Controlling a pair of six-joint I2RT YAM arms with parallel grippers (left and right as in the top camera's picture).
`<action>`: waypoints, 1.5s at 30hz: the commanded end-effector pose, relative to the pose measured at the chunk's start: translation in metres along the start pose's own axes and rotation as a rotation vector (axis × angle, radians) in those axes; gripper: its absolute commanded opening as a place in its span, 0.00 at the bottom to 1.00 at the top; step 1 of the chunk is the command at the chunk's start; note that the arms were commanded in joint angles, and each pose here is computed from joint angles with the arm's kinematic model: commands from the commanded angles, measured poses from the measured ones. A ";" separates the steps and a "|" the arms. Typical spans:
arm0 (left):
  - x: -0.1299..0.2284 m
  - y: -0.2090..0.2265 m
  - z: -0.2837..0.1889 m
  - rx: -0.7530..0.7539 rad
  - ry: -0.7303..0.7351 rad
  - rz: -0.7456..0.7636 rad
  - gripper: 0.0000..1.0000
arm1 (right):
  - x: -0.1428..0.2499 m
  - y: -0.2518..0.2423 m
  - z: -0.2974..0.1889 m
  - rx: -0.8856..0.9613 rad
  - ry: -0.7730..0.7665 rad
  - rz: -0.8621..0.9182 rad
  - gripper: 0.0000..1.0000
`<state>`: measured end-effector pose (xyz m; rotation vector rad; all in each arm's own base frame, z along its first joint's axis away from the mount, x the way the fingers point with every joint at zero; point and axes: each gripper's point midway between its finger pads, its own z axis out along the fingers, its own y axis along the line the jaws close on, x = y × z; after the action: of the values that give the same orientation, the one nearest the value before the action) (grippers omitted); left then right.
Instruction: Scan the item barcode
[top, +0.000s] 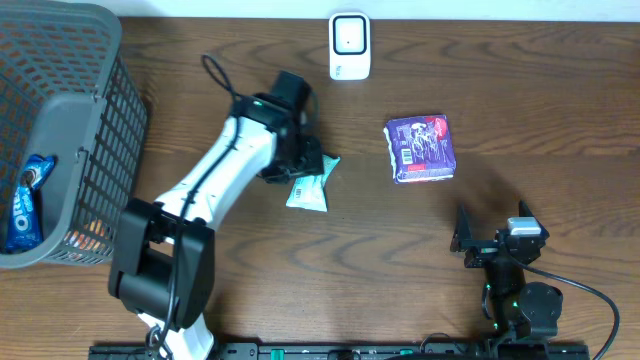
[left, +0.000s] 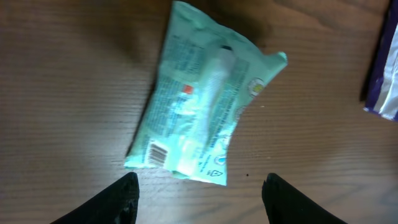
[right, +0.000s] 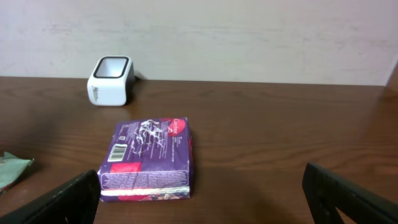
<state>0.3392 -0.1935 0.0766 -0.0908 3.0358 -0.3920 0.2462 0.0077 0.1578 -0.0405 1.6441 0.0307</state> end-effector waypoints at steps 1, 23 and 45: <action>0.003 0.009 0.017 -0.125 -0.020 0.037 0.65 | 0.001 -0.005 0.000 0.021 0.000 0.015 0.99; -0.024 -0.009 0.072 -0.127 -0.101 0.082 0.19 | 0.001 -0.005 0.000 0.021 0.001 0.015 0.99; -0.040 -0.103 0.080 0.128 -0.270 0.007 0.77 | 0.001 -0.005 0.000 0.021 0.000 0.015 0.99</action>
<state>0.3876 -0.3149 0.0373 -0.0920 2.7280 -0.5466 0.2462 0.0078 0.1578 -0.0409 1.6441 0.0310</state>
